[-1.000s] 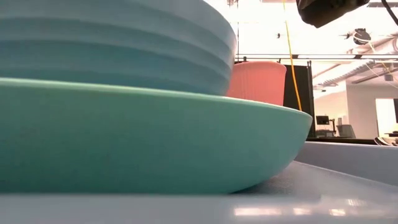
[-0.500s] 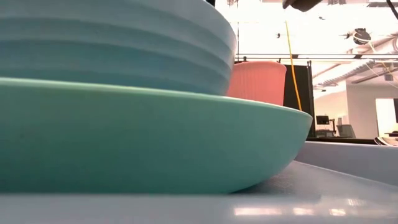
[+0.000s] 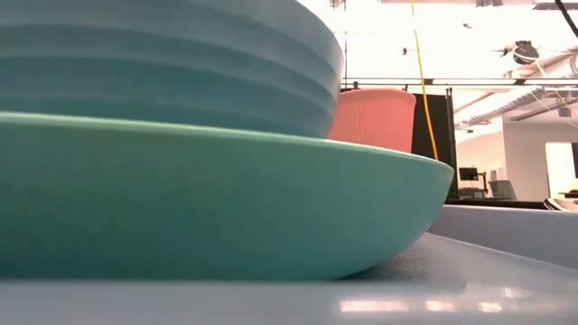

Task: Set up tray
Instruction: Put the orange fork on the yellow table napkin

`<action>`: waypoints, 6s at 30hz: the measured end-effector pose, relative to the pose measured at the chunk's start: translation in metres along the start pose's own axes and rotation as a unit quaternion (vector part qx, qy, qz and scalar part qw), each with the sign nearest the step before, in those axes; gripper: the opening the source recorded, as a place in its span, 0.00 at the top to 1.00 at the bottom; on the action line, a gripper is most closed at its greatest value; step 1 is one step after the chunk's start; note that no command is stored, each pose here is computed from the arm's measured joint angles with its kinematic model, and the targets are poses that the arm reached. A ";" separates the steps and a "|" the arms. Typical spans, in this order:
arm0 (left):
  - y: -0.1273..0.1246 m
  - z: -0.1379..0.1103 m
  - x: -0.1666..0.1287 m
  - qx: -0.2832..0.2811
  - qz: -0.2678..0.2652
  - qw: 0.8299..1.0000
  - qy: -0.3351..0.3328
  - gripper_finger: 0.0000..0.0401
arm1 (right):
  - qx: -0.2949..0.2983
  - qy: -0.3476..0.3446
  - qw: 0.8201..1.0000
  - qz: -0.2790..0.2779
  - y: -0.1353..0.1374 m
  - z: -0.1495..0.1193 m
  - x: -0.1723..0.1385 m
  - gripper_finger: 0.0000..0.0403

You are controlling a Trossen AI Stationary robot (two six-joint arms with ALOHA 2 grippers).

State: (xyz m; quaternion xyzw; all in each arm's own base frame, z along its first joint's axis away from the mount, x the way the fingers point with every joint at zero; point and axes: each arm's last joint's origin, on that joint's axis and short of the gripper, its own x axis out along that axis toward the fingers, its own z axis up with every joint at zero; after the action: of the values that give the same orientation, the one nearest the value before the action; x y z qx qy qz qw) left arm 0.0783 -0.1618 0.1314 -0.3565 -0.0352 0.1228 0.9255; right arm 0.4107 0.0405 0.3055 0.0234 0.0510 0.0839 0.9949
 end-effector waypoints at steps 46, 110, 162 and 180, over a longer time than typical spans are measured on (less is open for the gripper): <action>-0.003 -0.026 0.000 0.036 0.001 0.999 -0.005 0.99 | 0.001 -0.041 0.998 0.047 -0.056 0.003 0.107 0.44; -0.001 -0.025 0.022 0.066 0.031 0.997 0.019 0.98 | 0.027 -0.035 0.999 0.029 -0.060 0.002 0.106 0.99; -0.037 0.042 -0.008 0.396 -0.005 0.918 -0.010 0.78 | 0.192 -0.027 0.981 -0.004 -0.018 -0.048 0.110 1.00; -0.042 0.079 -0.009 0.485 -0.005 0.874 -0.010 0.78 | 0.257 -0.017 0.966 -0.004 -0.011 -0.092 0.128 1.00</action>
State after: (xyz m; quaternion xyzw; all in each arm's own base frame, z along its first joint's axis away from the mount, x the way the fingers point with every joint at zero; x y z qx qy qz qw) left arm 0.0662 -0.1428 0.2182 0.1389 0.0174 0.1234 0.9824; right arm 0.5285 0.0548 0.2007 0.2792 0.0540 0.0638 0.9566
